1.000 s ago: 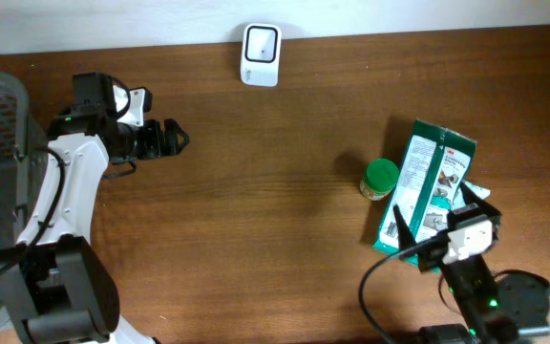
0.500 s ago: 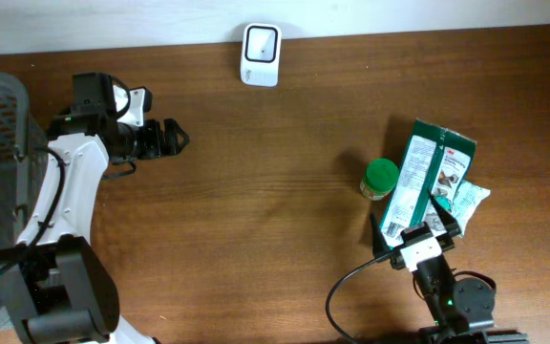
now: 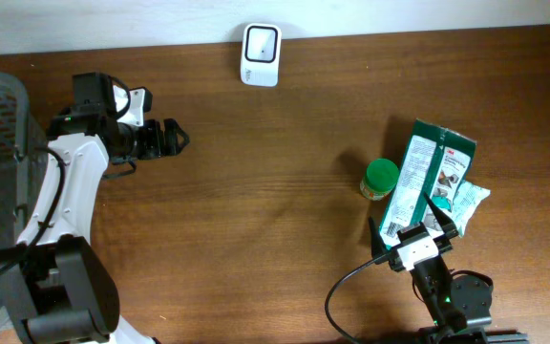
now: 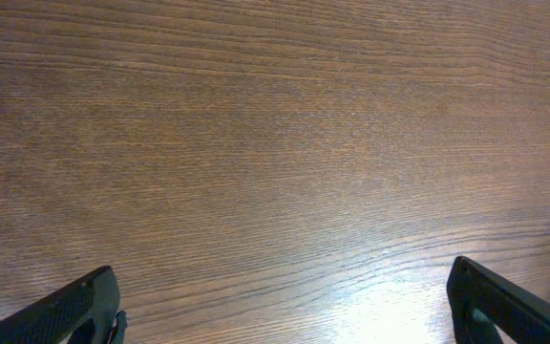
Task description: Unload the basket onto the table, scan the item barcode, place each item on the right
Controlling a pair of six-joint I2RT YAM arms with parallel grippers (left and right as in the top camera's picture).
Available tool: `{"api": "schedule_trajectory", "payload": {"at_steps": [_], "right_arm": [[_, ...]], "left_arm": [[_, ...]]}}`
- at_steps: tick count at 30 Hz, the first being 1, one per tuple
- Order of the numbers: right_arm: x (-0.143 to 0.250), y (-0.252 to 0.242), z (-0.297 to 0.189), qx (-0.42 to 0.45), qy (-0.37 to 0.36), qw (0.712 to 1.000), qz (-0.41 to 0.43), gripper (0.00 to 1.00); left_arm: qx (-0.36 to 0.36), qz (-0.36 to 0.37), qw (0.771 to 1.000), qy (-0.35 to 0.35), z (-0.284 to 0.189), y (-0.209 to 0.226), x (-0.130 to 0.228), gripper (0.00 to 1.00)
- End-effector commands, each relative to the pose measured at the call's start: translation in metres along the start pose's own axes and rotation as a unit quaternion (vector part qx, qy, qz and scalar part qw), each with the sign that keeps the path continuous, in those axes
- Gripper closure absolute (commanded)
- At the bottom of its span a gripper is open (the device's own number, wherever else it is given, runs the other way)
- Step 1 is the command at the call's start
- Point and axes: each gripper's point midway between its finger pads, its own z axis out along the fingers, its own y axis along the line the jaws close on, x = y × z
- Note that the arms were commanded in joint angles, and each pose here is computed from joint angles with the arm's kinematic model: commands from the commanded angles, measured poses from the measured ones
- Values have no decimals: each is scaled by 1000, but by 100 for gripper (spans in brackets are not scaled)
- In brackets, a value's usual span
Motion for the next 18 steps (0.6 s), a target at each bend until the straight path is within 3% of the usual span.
{"api": "schedule_trajectory", "payload": {"at_steps": [1, 7, 13, 16, 18], "right_arm": [[0, 3, 0, -5, -2, 1000, 2, 1], [0, 3, 0, -5, -2, 1000, 2, 2], [0, 3, 0, -5, -2, 1000, 2, 2], [1, 3, 0, -5, -2, 1000, 2, 2], [0, 3, 0, -5, -2, 1000, 2, 2]], "left_arm": [[0, 4, 1000, 1, 0, 0, 0, 1], [0, 5, 1000, -2, -2, -1, -1, 1], [-43, 43, 995, -79, -54, -5, -22, 1], [-38, 129, 969, -208, -87, -38, -54, 1], [-43, 214, 929, -298, -113, -63, -56, 1]]}}
